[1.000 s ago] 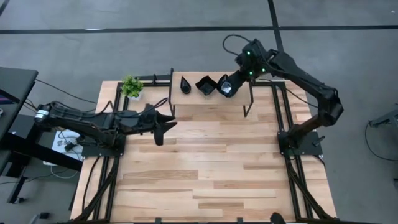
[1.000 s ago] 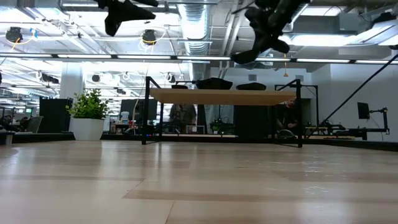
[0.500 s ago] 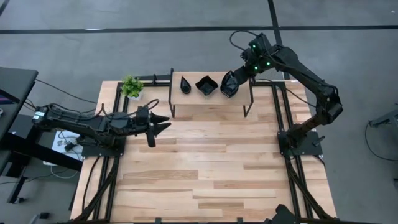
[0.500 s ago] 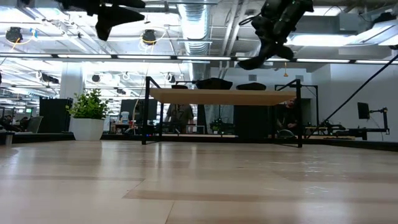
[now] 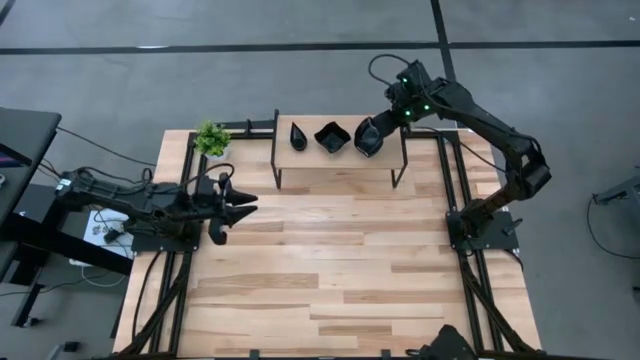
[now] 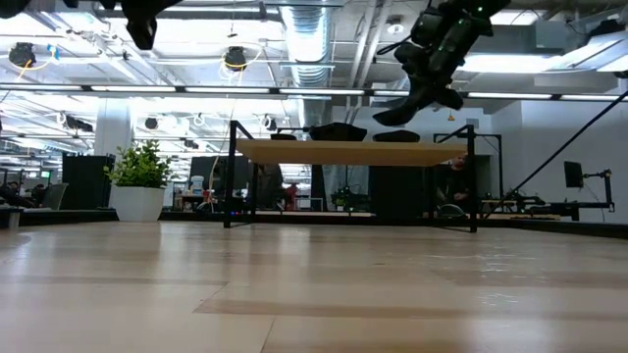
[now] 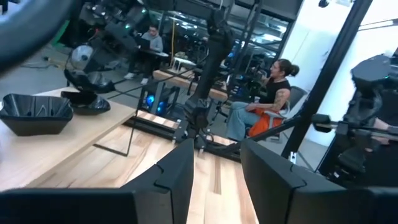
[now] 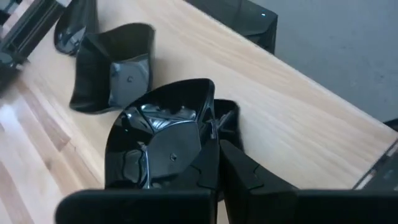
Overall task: Pick & Place Mini shaped plates
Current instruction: Stack the leaf shaped plate on top of the leaf shaped plates on the shelf
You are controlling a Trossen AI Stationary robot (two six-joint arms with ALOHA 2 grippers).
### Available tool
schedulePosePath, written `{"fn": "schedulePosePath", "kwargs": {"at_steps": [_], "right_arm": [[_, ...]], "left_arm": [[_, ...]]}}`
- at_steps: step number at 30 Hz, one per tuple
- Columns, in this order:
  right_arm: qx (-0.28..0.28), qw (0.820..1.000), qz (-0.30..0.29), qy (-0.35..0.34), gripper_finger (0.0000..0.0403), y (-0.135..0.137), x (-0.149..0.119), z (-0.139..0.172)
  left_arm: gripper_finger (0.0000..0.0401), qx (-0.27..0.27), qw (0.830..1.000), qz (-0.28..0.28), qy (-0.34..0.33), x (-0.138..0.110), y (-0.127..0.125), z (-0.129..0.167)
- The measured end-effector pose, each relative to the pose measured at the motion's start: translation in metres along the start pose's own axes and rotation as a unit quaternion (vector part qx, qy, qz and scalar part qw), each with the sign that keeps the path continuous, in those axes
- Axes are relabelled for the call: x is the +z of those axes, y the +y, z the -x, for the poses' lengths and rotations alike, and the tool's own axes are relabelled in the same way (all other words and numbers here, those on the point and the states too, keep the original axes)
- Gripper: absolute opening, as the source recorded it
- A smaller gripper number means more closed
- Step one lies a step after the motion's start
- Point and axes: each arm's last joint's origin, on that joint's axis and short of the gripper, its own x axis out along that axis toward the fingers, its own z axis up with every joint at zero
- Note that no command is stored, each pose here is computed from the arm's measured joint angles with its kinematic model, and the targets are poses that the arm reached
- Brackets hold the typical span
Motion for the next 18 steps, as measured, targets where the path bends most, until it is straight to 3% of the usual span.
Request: {"fn": "schedulePosePath", "kwargs": {"at_steps": [18], "right_arm": [[-0.035,0.999,-0.024,0.030,0.0000,-0.003,0.001,-0.025]], "left_arm": [[0.0131,-0.006,1.000,-0.006,0.005,-0.003,-0.001,0.001]]}}
